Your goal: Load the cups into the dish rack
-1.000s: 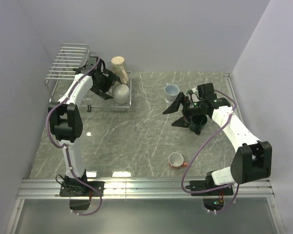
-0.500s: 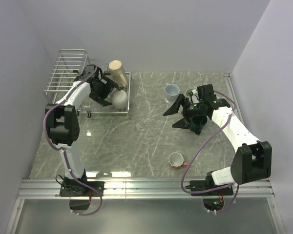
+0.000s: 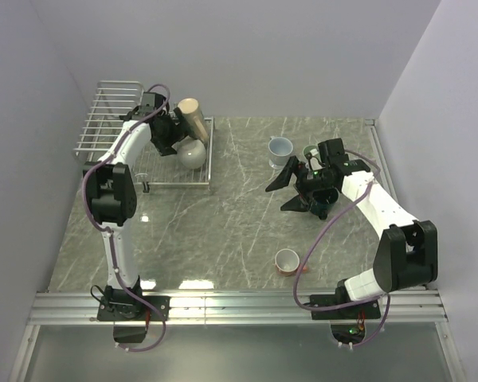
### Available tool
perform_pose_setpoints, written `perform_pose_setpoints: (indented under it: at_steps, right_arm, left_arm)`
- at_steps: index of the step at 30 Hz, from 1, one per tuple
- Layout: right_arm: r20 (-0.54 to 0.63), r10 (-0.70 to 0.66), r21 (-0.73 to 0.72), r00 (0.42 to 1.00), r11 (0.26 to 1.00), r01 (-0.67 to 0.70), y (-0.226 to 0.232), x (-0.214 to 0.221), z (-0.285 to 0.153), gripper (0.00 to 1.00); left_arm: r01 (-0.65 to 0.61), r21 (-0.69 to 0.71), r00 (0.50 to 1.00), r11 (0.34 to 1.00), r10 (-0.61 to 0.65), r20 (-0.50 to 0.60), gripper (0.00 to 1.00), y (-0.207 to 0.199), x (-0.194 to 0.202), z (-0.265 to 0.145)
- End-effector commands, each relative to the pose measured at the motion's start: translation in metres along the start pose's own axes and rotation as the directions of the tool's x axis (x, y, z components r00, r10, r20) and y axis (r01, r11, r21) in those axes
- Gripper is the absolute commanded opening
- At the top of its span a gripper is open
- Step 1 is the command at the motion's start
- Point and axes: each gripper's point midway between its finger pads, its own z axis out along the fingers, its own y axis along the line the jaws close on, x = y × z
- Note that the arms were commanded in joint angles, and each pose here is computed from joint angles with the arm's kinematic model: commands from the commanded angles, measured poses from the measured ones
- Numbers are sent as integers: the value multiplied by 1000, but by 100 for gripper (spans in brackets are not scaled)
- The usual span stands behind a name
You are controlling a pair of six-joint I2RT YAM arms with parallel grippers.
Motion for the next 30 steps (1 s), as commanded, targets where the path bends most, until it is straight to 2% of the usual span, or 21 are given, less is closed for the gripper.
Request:
perform_pose_setpoints:
  at_steps: [1,5,12,16,20,22,23,24,25,26,28,30]
  right_arm:
    - [9,-29,-10,1000,1000,29,8,-4,-1,91]
    - [13,-25,-14,1000,1000,25,8,-6,1,90]
    - [19,-17,-22,1000,1000,17,9,-8,1,91]
    - [24,-27,-20,999,999,27,9,-5,-1,91]
    - [27,-32,-23,999,999,33,8,0,-3,91]
    - [30,-39,-24,999,999,39,8,2,-6,91]
    - [35,-44,-22,998,999,44,7,2,-6,90]
    - [36,-47,-21,998,999,47,6,5,-7,90]
    - [38,-48,-20,998,999,49,5,6,-8,91]
    - [35,-47,-21,998,999,48,3,8,-7,91]
    - [31,-43,-27,999,999,44,0,12,-7,91]
    - [22,-37,-33,999,999,38,-4,16,-6,91]
  left_arm:
    - [-123,-18,985,992,124,118,99,-6,-25,-20]
    - [-134,-10,971,991,134,197,99,-13,-39,-34]
    - [-140,145,952,980,93,293,99,-57,-61,-60]
    - [-158,271,932,950,53,358,99,-90,-70,-97]
    - [-159,269,937,950,60,344,99,-95,-66,-116]
    - [-168,228,935,959,82,345,90,-88,-61,-127]
    - [-167,179,944,970,105,313,83,-72,-49,-121]
    - [-171,146,935,974,114,336,65,-66,-47,-133]
    - [-166,114,936,980,120,331,57,-56,-41,-134]
    - [-159,60,947,985,135,292,44,-36,-26,-126]
    - [-164,28,943,986,148,298,41,-23,-16,-135]
    - [-177,-6,952,984,173,253,39,-3,5,-124]
